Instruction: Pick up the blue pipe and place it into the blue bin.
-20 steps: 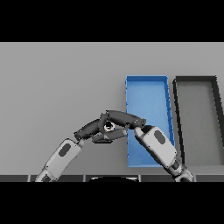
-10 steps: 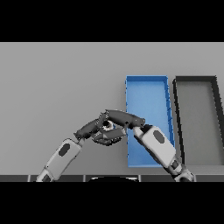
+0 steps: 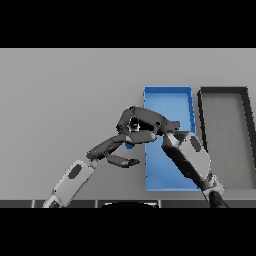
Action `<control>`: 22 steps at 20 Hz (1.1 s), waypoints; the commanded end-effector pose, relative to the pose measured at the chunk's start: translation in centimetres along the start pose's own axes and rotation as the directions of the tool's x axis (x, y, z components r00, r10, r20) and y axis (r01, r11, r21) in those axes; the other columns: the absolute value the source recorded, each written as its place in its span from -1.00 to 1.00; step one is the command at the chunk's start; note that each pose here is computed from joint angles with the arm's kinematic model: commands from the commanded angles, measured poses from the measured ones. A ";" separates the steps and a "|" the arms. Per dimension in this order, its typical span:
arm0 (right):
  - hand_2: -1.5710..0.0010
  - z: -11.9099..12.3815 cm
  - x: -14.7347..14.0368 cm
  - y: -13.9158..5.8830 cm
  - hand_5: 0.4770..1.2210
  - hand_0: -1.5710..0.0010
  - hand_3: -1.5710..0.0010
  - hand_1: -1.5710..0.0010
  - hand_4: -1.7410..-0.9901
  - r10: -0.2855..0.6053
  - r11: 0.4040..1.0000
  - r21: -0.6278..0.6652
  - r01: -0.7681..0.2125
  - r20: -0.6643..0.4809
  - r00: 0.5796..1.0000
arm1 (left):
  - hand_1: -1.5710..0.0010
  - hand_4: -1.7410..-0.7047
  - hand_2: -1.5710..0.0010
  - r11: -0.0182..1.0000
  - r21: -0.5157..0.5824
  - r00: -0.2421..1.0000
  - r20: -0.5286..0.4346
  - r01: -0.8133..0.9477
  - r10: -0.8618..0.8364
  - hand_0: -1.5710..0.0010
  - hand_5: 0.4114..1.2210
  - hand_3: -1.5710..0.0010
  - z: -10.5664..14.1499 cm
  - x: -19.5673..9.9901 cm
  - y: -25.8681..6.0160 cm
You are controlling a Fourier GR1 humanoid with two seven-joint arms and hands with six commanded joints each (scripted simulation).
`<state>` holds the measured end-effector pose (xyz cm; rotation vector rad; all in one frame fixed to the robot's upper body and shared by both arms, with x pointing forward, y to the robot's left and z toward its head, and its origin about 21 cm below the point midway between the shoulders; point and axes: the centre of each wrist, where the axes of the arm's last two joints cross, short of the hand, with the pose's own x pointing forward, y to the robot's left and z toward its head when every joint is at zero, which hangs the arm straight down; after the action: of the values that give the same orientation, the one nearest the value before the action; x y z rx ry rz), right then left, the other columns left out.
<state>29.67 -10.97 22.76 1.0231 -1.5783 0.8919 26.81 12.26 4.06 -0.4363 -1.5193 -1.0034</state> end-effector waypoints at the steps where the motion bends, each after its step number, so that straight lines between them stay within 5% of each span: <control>1: -1.00 -0.4 1.5 -0.2 0.87 -1.00 -1.00 -1.00 -0.86 -0.017 1.000 -0.011 0.017 0.028 0.999 | 1.00 0.58 1.00 1.000 0.000 1.000 -0.012 0.002 -0.002 1.00 -0.77 1.00 -0.4 0.2 -0.2; 3: -1.00 -0.8 4.7 -1.3 0.78 -1.00 -1.00 -1.00 -0.91 -0.039 0.999 -0.018 0.041 0.110 0.993 | 1.00 0.59 1.00 1.000 0.009 1.000 -0.020 0.013 -0.013 1.00 -0.77 1.00 0.2 -0.1 0.4; 7: -1.00 -1.0 9.4 -3.8 0.71 -1.00 -1.00 -1.00 -0.96 0.086 0.986 -0.157 -0.059 0.173 0.981 | 1.00 0.61 1.00 1.000 0.000 1.000 0.017 0.015 -0.015 1.00 -0.78 1.00 0.8 -0.2 -0.4; 11: -1.00 0.3 10.5 -8.3 0.76 -1.00 -1.00 -1.00 -0.98 0.131 0.917 -0.391 -0.079 0.107 0.986 | 1.00 0.61 1.00 1.000 0.005 1.000 0.020 -0.003 0.002 1.00 -0.80 1.00 0.9 0.0 0.1; 16: -1.00 4.4 5.6 -12.8 0.73 -1.00 -1.00 -1.00 -1.00 0.035 0.804 -0.591 -0.066 -0.063 0.997 | 1.00 0.62 1.00 1.000 0.011 1.000 -0.012 -0.009 0.009 1.00 -0.81 1.00 0.9 -0.3 0.2; 22: -1.00 8.3 -1.1 -12.8 0.73 -1.00 -1.00 -1.00 -1.00 -0.182 0.688 -0.724 -0.035 -0.219 0.958 | 1.00 0.65 1.00 1.000 0.014 1.000 -0.005 -0.011 0.011 1.00 -0.85 1.00 1.2 -0.5 0.6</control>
<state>38.86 -23.02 20.48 0.3562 -1.4302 0.2598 26.61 13.65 3.93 -0.4310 -1.5174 -0.9837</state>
